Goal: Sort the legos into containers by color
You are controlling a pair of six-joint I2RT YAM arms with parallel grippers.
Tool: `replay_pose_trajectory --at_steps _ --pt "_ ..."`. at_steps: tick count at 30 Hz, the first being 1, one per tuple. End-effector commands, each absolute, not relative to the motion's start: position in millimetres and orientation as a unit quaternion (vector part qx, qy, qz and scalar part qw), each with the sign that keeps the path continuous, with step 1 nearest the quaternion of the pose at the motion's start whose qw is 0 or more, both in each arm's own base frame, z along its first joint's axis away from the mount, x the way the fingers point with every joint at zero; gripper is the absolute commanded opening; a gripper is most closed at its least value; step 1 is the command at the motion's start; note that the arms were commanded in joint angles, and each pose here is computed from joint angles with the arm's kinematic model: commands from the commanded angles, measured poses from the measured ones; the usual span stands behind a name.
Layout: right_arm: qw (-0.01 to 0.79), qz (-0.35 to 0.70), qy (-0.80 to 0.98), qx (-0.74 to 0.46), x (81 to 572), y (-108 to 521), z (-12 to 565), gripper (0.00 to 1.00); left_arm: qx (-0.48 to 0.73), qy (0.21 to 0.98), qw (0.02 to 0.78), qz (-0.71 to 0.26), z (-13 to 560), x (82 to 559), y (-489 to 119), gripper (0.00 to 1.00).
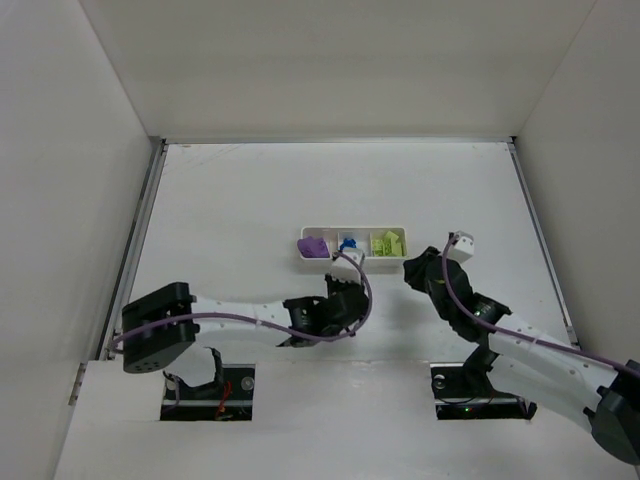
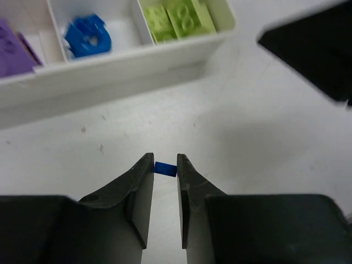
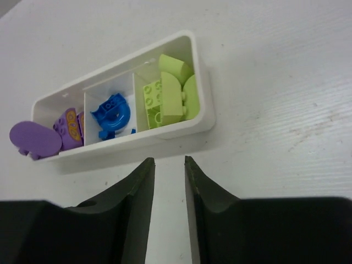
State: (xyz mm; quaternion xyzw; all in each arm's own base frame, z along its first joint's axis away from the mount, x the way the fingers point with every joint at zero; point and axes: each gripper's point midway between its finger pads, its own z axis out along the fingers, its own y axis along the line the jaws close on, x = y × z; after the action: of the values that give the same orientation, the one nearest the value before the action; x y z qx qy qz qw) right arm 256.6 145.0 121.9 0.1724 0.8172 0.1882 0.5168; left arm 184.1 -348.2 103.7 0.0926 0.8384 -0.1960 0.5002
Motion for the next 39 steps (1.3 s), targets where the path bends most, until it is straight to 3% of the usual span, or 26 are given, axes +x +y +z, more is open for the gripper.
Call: replay_pose_trajectory --at_steps 1,3,6,15,20,26,27,28,29,39 --pt "0.531 0.187 0.793 0.232 261 127 121 0.20 0.068 0.826 0.523 -0.200 137 219 -335 0.16" --pt "0.529 0.175 0.791 0.253 260 119 108 0.10 0.056 0.825 0.528 -0.193 143 244 -332 0.16" --pt "0.520 0.147 0.798 0.265 260 111 90 0.10 0.050 0.832 0.518 -0.192 142 276 -337 0.17" --pt "0.525 0.140 0.795 0.270 261 110 87 0.40 0.059 0.849 0.503 -0.149 112 332 -354 0.26" --pt "0.532 0.148 0.787 0.276 259 108 89 0.55 0.056 0.843 0.511 -0.157 124 331 -356 0.46" --pt "0.530 0.159 0.788 0.271 259 111 88 0.58 0.041 0.825 0.536 -0.177 159 311 -330 0.68" --pt "0.529 0.159 0.789 0.271 259 111 87 0.59 0.035 0.821 0.541 -0.180 165 307 -321 0.74" --pt "0.528 0.158 0.791 0.267 259 113 87 0.59 0.028 0.817 0.546 -0.184 172 303 -313 0.96" --pt "0.527 0.157 0.793 0.264 259 114 86 0.60 0.021 0.812 0.552 -0.187 178 299 -303 1.00" --pt "0.528 0.155 0.793 0.261 261 115 86 0.65 -0.105 0.777 0.596 -0.172 193 265 -167 1.00"
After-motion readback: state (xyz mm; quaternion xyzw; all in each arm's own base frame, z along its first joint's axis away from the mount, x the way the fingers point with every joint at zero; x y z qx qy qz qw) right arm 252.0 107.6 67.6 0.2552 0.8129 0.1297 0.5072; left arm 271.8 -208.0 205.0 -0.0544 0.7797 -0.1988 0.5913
